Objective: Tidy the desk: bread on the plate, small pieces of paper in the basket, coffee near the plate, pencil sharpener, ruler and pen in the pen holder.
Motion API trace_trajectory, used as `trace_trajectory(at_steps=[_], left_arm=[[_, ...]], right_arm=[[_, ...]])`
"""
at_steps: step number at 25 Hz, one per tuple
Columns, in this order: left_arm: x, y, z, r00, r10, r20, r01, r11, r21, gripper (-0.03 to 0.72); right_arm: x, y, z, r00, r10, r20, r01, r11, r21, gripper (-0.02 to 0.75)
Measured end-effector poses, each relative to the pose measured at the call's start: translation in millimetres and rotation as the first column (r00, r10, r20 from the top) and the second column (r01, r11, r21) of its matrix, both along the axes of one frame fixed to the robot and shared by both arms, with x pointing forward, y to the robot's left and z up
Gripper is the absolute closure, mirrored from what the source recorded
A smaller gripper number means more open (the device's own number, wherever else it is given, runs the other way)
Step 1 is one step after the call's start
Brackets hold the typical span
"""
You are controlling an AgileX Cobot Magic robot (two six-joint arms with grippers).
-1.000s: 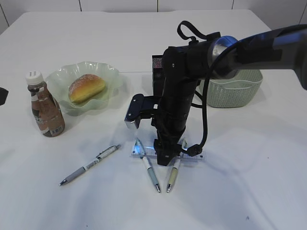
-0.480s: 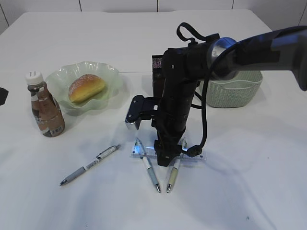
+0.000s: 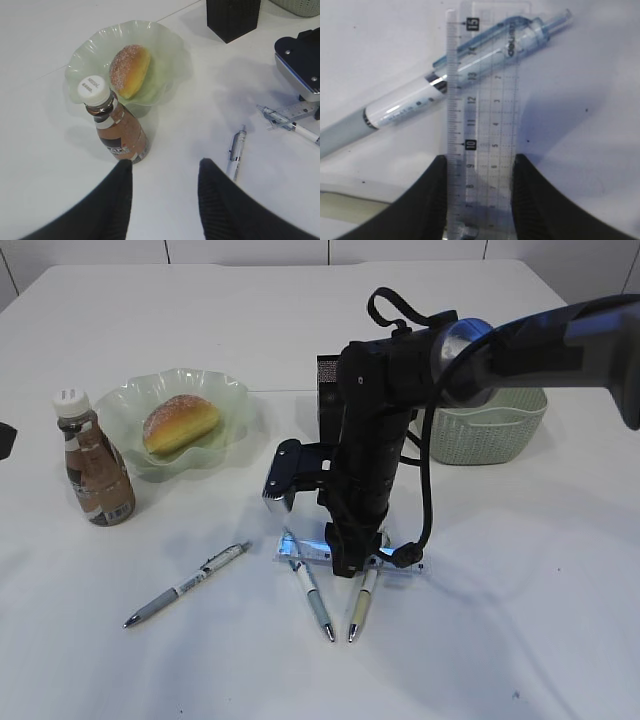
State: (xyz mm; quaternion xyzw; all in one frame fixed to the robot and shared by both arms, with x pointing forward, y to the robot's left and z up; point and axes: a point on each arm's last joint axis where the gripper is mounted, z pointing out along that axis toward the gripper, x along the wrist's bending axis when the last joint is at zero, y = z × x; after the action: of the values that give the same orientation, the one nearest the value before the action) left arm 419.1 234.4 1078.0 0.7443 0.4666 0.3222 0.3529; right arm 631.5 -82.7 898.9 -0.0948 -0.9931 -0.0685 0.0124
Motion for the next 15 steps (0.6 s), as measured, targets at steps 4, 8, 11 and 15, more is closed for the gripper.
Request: trace_trajectory(at_steps=[4,8,11,15], left_arm=[[0.0,0.0,-0.1,1.0,0.0,-0.001,0.0,1.0,0.0,0.385],[0.0,0.0,-0.1,1.0,0.0,-0.001,0.0,1.0,0.0,0.389],[0.0,0.0,-0.1,1.0,0.0,-0.001,0.0,1.0,0.0,0.391],[0.0,0.0,-0.1,1.0,0.0,-0.001,0.0,1.0,0.0,0.392]], right_arm=[[0.0,0.0,0.0,1.0,0.0,0.0,0.0,1.0,0.0,0.433],[-0.1,0.0,1.1,1.0,0.002,-0.006,-0.002,1.0,-0.003,0.433],[2.5,1.6,6.0,1.0,0.005,-0.008,-0.005,1.0,-0.001,0.433],[4.6,2.8,12.4,1.0,0.008,-0.006,-0.008,1.0,0.001,0.433]])
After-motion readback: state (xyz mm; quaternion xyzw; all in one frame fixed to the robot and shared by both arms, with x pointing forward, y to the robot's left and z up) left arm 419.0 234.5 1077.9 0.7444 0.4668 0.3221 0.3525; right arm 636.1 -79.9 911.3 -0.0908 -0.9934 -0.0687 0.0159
